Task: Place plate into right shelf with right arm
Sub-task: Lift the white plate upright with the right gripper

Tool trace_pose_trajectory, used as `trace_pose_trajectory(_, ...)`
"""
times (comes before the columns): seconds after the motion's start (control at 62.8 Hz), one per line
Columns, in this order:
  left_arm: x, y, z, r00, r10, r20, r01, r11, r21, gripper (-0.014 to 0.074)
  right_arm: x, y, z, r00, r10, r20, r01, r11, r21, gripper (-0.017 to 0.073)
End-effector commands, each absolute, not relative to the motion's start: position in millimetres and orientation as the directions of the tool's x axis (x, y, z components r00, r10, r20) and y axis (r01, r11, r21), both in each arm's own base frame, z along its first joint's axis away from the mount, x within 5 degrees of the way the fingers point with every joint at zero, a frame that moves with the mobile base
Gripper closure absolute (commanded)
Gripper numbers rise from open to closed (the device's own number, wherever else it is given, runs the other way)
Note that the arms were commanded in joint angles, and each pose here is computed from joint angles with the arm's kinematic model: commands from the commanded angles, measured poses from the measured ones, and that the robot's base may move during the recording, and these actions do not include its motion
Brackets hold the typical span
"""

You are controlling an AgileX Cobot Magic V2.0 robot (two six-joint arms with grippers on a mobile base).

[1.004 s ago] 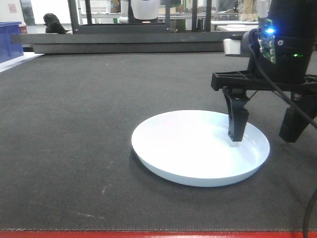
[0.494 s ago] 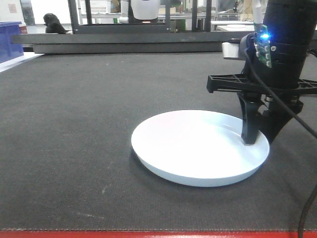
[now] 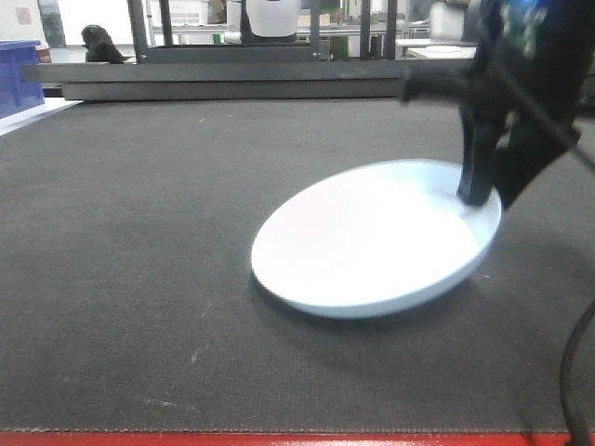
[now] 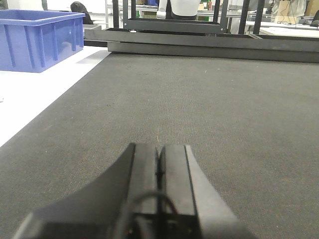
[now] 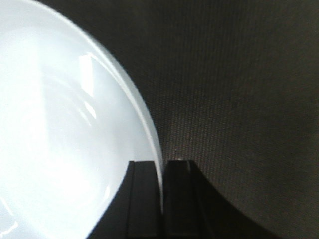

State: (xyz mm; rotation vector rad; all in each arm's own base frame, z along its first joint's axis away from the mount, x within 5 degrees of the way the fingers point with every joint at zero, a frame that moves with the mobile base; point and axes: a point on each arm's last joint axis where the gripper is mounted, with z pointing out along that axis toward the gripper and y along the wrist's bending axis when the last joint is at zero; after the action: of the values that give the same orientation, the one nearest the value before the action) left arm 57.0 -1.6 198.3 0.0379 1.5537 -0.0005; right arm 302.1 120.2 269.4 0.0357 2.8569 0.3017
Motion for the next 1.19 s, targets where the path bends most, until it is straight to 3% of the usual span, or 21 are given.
trace_pose_trajectory(0.0, 56.2, -0.6, 203.5, 0.106, 0.007, -0.994, 0.013, 1.000, 0.008, 0.0722, 289.1, 112.5, 318.3, -0.897, 0.053, -0.438, -0.064, 0.967, 0.248, 0.0506)
trace_pose_trajectory(0.271, 56.2, -0.6, 203.5, 0.106, 0.007, -0.994, 0.013, 1.000, 0.008, 0.0722, 248.7, 90.2, 363.4, -0.626, -0.042, -0.779, -0.250, 0.957, 0.149, 0.0506)
trace_pose_trajectory(0.478, 56.2, -0.6, 203.5, 0.106, 0.007, -0.994, 0.013, 1.000, 0.008, 0.0722, 213.0, 59.8, 368.5, -0.362, -0.012, -0.932, -0.250, 0.965, 0.085, 0.0506)
trace_pose_trajectory(0.86, 56.2, -0.6, 203.5, 0.106, 0.007, -0.994, 0.013, 1.000, 0.008, 0.0722, 146.2, 1.6, 346.8, 0.022, 0.056, -0.998, -0.011, 0.998, 0.056, 0.0506)
trace_pose_trajectory(1.179, 56.2, -0.6, 203.5, 0.106, 0.007, -0.994, 0.013, 1.000, 0.008, 0.0722, 86.6, -1.5, 341.8, 0.205, 0.057, -0.977, 0.005, 0.998, 0.060, 0.0506)
